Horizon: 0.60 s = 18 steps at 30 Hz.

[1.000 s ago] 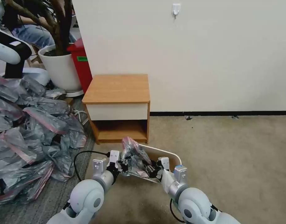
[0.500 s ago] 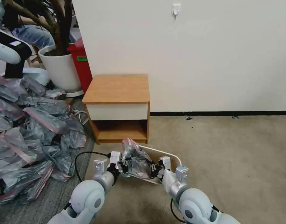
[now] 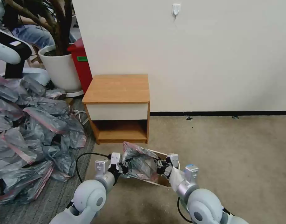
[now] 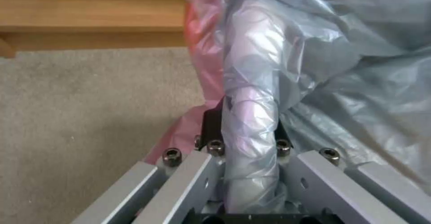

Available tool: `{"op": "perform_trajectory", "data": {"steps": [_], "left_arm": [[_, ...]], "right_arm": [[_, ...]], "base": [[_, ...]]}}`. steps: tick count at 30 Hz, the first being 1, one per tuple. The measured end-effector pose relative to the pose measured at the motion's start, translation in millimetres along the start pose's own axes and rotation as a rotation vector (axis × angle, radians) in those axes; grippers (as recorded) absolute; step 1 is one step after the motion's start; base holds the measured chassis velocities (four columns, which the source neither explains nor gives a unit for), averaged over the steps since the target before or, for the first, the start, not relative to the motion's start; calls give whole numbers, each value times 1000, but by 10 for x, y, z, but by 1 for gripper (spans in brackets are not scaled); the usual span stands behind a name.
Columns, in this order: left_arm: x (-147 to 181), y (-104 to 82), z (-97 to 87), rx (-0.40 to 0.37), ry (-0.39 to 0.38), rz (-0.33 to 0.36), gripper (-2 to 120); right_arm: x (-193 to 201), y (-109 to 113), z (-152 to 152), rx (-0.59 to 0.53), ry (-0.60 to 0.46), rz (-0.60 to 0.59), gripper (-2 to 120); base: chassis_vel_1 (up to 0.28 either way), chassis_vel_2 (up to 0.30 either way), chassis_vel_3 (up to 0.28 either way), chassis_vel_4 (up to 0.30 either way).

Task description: Pick up the garbage bag from the table and place it over the trash can.

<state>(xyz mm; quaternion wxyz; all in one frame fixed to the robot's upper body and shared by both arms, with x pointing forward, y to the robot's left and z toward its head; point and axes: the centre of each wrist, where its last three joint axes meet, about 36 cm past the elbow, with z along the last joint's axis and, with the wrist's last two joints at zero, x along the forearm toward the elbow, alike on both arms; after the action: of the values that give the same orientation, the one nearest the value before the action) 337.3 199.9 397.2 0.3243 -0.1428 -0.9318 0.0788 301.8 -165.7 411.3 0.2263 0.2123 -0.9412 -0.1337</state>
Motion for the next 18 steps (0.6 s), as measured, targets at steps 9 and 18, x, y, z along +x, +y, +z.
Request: {"op": "perform_trajectory", "data": {"steps": [9, 18], "left_arm": [[-45, 24, 21, -10, 3, -13, 3], [-46, 83, 62, -42, -17, -12, 3]], "right_arm": [[65, -120, -152, 5, -9, 20, 0], [106, -335, -297, 13, 31, 75, 0]], "base": [[0, 0, 0, 0], [0, 0, 0, 0]]}}
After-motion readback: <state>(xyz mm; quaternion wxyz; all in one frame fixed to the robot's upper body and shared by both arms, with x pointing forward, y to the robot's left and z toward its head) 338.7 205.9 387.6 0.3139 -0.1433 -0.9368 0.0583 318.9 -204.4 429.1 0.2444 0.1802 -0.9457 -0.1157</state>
